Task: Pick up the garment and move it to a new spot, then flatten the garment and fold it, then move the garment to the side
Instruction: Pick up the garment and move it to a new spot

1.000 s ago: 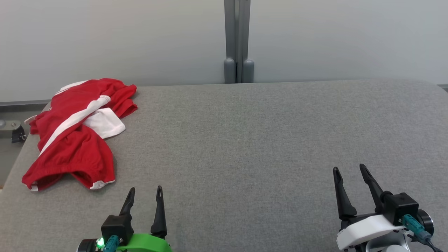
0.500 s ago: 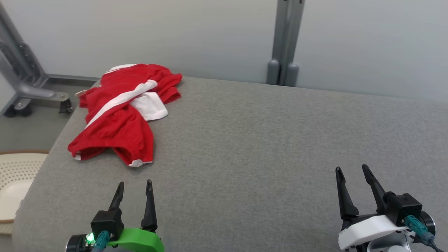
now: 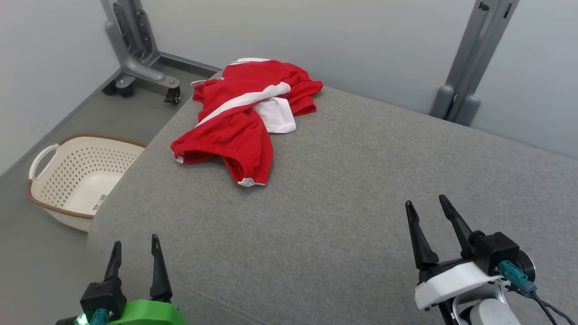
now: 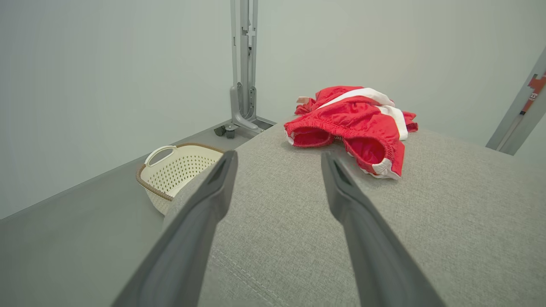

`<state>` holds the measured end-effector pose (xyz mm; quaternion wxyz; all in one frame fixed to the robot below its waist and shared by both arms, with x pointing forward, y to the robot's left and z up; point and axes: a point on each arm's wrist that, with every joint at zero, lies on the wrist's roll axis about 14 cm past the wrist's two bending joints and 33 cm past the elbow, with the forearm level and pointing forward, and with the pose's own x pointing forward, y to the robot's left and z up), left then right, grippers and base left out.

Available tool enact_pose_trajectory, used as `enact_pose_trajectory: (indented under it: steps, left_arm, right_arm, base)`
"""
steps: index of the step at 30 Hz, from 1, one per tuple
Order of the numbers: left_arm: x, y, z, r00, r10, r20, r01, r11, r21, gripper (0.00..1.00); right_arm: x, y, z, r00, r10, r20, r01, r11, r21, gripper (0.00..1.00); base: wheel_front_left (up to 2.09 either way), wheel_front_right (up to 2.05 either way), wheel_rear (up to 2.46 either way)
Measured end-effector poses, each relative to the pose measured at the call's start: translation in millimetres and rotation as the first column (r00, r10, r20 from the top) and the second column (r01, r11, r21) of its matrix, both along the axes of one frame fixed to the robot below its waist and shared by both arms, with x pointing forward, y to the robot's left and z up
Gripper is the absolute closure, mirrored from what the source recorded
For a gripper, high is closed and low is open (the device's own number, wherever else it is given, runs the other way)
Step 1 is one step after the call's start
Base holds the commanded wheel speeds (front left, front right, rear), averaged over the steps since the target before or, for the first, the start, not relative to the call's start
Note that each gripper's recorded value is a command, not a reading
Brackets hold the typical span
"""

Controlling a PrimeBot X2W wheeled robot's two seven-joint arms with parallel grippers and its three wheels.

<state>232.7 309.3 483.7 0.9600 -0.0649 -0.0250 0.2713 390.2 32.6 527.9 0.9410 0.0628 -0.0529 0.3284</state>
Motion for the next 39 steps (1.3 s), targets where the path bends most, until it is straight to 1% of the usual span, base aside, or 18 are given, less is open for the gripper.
enact_pose_trajectory:
  steps: [4,8,16,17,20,24,28,31,34,37,39]
  left_arm:
    - [-9,6,-4,0.999,0.035,-0.018,-0.035,0.999,-0.002,0.00]
    - [-11,8,-5,0.999,0.047,-0.027,-0.047,0.999,-0.003,0.00]
    - [-11,8,-8,0.999,0.041,-0.031,-0.042,0.999,-0.008,0.00]
    - [-1,22,8,1.000,0.016,-0.015,-0.015,0.998,0.056,0.00]
    - [13,38,34,1.000,0.004,0.023,-0.007,0.992,0.126,0.00]
    - [44,53,70,0.998,-0.038,0.047,0.027,0.976,0.217,0.00]
    - [84,67,92,0.996,-0.089,-0.007,0.087,0.953,0.291,0.00]
    - [118,71,97,0.988,-0.132,-0.085,0.152,0.935,0.322,0.00]
    - [153,70,91,0.969,-0.170,-0.177,0.220,0.921,0.321,0.00]
    - [186,61,72,0.938,-0.217,-0.269,0.291,0.917,0.273,0.00]
    - [206,54,56,0.914,-0.248,-0.322,0.328,0.918,0.224,0.00]
  right_arm:
    - [2,13,-5,0.999,0.036,-0.013,-0.036,0.999,0.001,0.00]
    - [3,17,-10,0.999,0.046,-0.025,-0.046,0.999,-0.006,0.00]
    - [8,7,-10,1.000,0.012,-0.025,-0.013,1.000,-0.006,0.00]
    - [9,-3,-17,0.999,-0.015,-0.042,0.015,1.000,-0.015,0.00]
    - [11,-5,-18,0.999,-0.020,-0.035,0.020,1.000,-0.023,0.00]
    - [20,-6,-15,1.000,-0.029,-0.012,0.029,0.999,-0.028,0.00]
    - [30,-7,-17,0.999,-0.041,0.000,0.041,0.998,-0.039,0.00]
    - [40,-12,-20,0.998,-0.059,0.006,0.059,0.997,-0.044,0.00]
    - [48,-19,-27,0.997,-0.081,0.003,0.081,0.995,-0.055,0.00]
    - [57,-29,-34,0.994,-0.109,-0.005,0.109,0.992,-0.061,0.00]
    - [63,-38,-41,0.991,-0.134,-0.015,0.133,0.989,-0.068,0.00]
  base:
    - [0.00,0.00,0.00]
    - [0.00,0.00,0.00]
    - [0.00,0.00,0.00]
    - [0.00,0.00,0.00]
    - [0.00,0.00,0.00]
    - [0.00,0.00,0.00]
    - [0.00,0.00,0.00]
    - [0.00,0.00,0.00]
    - [0.00,0.00,0.00]
    - [0.00,0.00,0.00]
    - [0.00,0.00,0.00]
